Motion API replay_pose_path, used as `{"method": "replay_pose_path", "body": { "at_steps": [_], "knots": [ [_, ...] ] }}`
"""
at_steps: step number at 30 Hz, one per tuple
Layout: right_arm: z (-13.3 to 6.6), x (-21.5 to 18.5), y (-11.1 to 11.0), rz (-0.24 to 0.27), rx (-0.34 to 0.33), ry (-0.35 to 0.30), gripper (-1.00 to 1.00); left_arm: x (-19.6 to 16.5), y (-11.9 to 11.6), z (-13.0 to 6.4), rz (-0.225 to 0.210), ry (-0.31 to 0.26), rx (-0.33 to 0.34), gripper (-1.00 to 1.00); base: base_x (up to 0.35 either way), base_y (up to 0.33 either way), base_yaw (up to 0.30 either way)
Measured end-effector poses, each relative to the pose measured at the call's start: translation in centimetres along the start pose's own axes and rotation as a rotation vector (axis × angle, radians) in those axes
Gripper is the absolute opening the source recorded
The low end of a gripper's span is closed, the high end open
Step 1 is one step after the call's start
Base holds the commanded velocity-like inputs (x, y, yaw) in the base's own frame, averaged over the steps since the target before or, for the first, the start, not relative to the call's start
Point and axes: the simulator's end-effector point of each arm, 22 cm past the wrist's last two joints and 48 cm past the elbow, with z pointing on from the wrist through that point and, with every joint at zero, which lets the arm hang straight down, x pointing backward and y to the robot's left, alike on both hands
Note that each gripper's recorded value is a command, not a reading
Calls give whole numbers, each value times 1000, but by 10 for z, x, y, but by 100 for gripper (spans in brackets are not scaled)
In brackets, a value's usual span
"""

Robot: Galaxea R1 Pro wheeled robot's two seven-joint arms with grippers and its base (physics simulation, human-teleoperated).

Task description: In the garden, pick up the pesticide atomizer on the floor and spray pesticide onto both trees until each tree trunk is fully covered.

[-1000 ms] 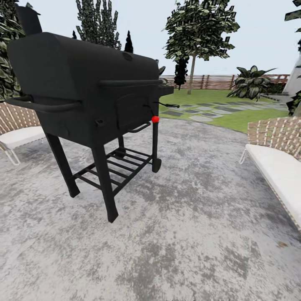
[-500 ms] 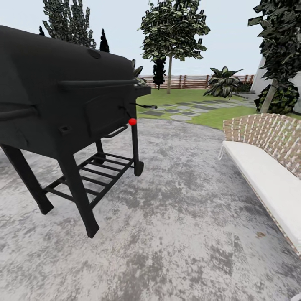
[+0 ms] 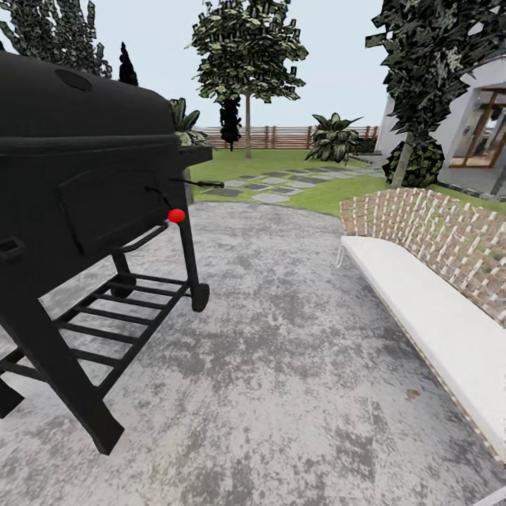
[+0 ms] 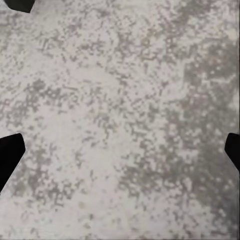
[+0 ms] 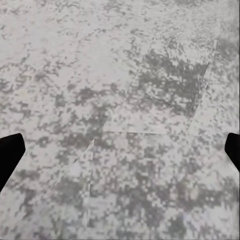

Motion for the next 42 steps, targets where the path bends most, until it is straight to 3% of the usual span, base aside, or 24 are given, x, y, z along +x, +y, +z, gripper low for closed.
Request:
{"method": "replay_pose_path", "body": {
  "at_steps": [11, 16, 19, 35, 42],
  "knots": [
    [-1, 2, 8, -2, -16, 4, 100, 0, 2, 0, 1, 0, -2, 100, 297, -144, -140],
    [-12, 45, 10, 0, -17, 98, 100, -1, 3, 0, 1, -1, -4, 100, 281, -167, -1],
    [-15, 54, 10, -1, -17, 118, 100, -1, 3, 0, 1, -1, -5, 100, 281, -167, 0],
    [-16, 56, 4, -8, -11, 123, 100, 0, 5, 0, 2, -1, -8, 100, 70, -33, 0],
    [-16, 57, 5, -9, -13, 124, 100, -1, 6, 0, 2, -1, -9, 100, 257, 0, 0]
  ]
}}
